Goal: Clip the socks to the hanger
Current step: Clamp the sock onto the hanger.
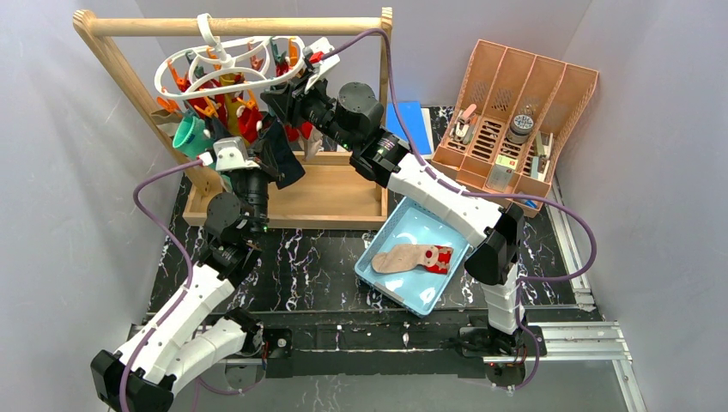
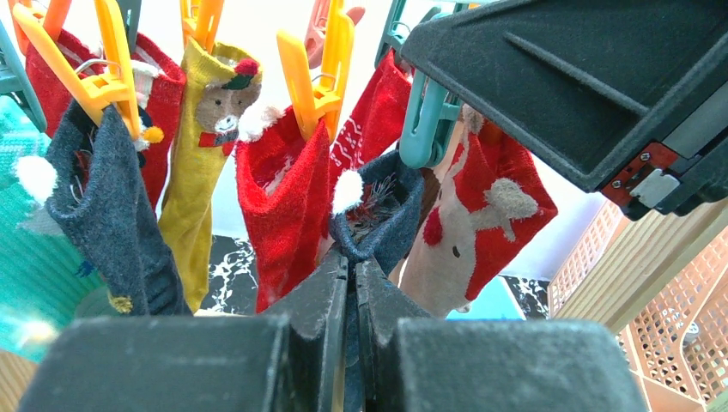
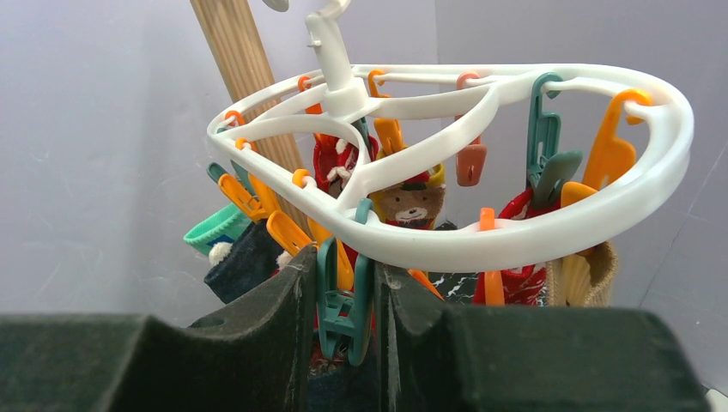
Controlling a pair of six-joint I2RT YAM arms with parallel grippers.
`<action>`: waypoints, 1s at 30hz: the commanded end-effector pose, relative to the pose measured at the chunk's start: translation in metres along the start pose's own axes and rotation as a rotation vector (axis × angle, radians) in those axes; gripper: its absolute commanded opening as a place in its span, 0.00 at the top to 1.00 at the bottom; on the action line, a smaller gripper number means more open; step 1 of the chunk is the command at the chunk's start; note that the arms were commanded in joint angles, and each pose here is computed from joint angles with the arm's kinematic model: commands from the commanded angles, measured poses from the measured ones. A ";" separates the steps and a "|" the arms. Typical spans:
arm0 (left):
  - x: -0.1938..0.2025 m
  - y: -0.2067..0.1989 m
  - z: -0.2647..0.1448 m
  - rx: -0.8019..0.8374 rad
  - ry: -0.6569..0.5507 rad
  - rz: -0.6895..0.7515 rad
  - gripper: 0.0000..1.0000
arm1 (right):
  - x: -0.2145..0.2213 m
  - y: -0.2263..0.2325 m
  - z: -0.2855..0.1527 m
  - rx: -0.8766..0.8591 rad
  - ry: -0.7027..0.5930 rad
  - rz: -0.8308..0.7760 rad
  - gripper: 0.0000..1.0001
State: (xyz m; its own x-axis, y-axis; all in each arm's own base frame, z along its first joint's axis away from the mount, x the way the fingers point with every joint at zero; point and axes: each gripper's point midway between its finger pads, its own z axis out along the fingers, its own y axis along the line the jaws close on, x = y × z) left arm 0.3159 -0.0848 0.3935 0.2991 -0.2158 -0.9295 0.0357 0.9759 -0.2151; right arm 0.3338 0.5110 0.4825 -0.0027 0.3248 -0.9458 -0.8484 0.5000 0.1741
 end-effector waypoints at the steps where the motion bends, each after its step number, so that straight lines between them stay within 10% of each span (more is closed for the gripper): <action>1: -0.034 0.001 0.001 -0.008 -0.082 -0.056 1.00 | -0.040 0.005 -0.007 0.007 -0.075 0.011 0.99; 30: -0.038 0.003 -0.001 -0.013 -0.100 -0.076 1.00 | -0.035 0.002 -0.005 0.023 -0.059 0.021 0.99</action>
State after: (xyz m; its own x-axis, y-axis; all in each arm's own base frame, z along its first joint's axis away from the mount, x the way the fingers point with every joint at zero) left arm 0.3129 -0.0854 0.4044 0.3226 -0.2412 -0.9153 0.0552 0.9701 -0.2361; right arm 0.3356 0.5102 0.4800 -0.0222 0.3274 -0.9446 -0.8392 0.5075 0.1956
